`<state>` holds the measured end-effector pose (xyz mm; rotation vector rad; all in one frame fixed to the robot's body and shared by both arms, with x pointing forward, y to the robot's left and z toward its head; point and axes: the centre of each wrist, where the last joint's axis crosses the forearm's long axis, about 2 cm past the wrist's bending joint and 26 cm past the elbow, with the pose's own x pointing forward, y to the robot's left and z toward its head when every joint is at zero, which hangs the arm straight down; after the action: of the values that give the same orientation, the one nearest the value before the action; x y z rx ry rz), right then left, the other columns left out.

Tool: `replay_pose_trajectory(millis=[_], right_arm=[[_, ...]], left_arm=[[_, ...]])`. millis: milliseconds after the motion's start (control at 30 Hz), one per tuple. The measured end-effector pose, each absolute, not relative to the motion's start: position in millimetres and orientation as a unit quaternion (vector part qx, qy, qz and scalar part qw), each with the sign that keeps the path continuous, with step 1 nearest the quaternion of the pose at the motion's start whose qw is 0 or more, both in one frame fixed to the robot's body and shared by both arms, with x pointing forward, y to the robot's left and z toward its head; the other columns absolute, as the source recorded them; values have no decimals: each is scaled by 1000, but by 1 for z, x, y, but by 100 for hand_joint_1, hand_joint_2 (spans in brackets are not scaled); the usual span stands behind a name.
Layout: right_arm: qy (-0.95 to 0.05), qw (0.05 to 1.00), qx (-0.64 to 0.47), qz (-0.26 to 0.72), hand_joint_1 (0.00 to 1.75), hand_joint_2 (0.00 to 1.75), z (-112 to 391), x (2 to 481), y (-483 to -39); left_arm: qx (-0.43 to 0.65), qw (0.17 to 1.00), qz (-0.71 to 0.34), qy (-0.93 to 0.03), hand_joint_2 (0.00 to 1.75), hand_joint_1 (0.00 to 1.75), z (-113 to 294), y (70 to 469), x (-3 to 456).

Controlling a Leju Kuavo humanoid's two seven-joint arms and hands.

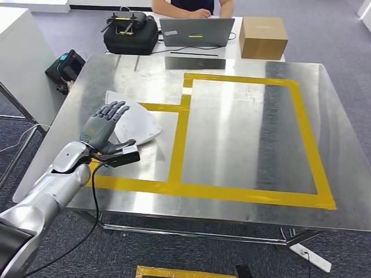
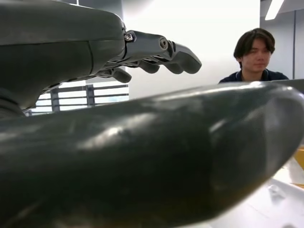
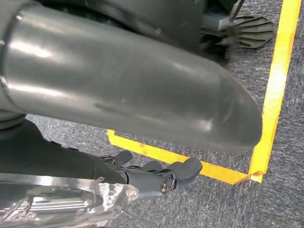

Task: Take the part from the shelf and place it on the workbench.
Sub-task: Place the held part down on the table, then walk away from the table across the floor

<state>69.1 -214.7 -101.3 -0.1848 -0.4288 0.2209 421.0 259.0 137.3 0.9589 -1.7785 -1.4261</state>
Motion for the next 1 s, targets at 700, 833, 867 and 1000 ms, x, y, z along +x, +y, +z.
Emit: replay_pose_trajectory(millis=[700, 833, 867, 1000], right_arm=[[-207, 968, -91, 110, 0, 0, -102, 66, -215], [-207, 968, -91, 109, 0, 0, -102, 67, -215], [-208, 968, -91, 109, 0, 0, -102, 67, -215], [-209, 967, -91, 109, 0, 0, -101, 70, -215]], left_arm=[[367, 330, -545, -678, 0, 0, 136, 261, 420], [367, 332, -545, -677, 0, 0, 135, 261, 420], [367, 334, -545, -676, 0, 0, 134, 261, 419], [369, 337, -545, -674, 0, 0, 133, 263, 418]])
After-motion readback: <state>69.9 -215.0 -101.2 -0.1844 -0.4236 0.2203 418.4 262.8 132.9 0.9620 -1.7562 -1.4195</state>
